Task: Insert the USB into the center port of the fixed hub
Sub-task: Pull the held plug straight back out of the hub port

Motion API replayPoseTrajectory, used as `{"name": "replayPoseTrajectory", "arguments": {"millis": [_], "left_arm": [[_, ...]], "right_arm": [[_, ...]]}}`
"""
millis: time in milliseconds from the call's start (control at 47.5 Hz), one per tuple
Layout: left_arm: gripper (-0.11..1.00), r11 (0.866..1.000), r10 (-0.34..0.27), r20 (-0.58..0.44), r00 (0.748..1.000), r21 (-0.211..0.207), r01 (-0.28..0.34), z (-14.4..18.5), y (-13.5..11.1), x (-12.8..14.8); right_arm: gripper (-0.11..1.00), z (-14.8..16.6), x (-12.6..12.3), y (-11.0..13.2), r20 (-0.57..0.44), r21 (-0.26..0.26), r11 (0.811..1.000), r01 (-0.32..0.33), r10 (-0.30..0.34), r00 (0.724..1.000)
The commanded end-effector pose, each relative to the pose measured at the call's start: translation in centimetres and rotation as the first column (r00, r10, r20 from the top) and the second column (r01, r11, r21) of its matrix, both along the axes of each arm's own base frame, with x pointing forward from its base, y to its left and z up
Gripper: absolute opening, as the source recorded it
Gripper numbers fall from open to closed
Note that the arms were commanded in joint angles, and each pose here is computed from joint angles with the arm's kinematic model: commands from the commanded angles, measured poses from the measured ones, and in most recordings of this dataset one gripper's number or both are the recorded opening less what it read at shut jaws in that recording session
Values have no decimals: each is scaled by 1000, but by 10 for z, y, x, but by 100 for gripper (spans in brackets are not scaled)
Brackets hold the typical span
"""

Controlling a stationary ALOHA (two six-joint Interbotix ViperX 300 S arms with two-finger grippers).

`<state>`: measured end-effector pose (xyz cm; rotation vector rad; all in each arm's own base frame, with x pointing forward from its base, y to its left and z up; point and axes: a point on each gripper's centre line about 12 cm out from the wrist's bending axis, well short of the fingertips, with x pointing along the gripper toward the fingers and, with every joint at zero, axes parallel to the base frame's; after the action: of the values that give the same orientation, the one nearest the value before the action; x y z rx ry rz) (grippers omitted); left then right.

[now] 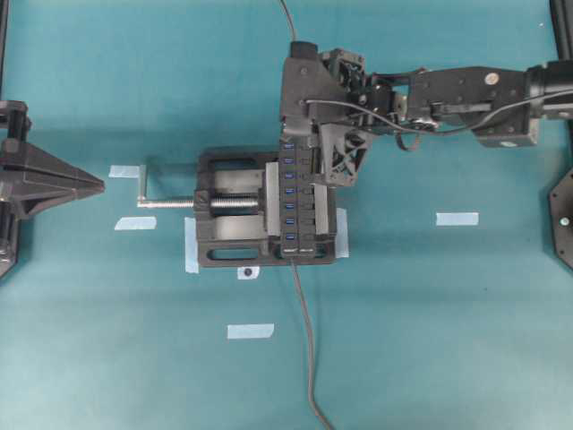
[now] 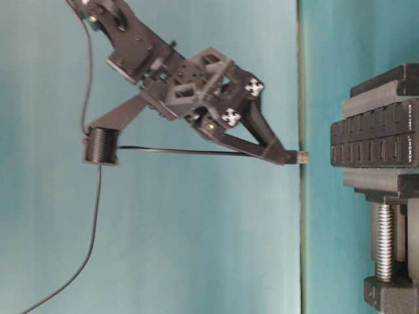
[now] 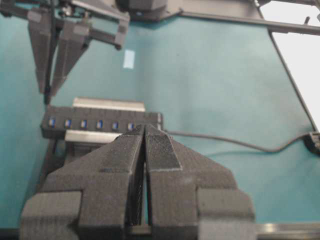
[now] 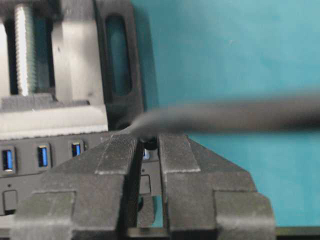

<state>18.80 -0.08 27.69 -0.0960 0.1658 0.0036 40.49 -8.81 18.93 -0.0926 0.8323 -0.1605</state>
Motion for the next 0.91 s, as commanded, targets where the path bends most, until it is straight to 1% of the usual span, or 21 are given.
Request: {"name": "replayPoseTrajectory", "arguments": {"millis": [0, 105, 295, 548, 885], "left_arm": [[0, 1000, 2, 14, 1000, 0, -2, 5, 0, 1], [0, 1000, 2, 11, 1000, 0, -2, 4, 0, 1], [0, 1000, 5, 8, 1000, -21, -5, 3, 0, 1], [0, 1000, 6, 12, 1000, -18, -6, 4, 1, 1], [0, 1000, 5, 6, 1000, -18, -5, 2, 0, 1]], "right_arm": [[9, 26, 2, 3, 60, -8, 1000, -2, 2, 998], [9, 30, 1, 5, 61, -8, 1000, -4, 5, 998], [9, 31, 1, 9, 67, 14, 1000, -2, 1, 998], [9, 35, 4, 22, 76, 27, 999, -24, 22, 997], [9, 36, 4, 27, 75, 41, 999, -27, 23, 997]]}}
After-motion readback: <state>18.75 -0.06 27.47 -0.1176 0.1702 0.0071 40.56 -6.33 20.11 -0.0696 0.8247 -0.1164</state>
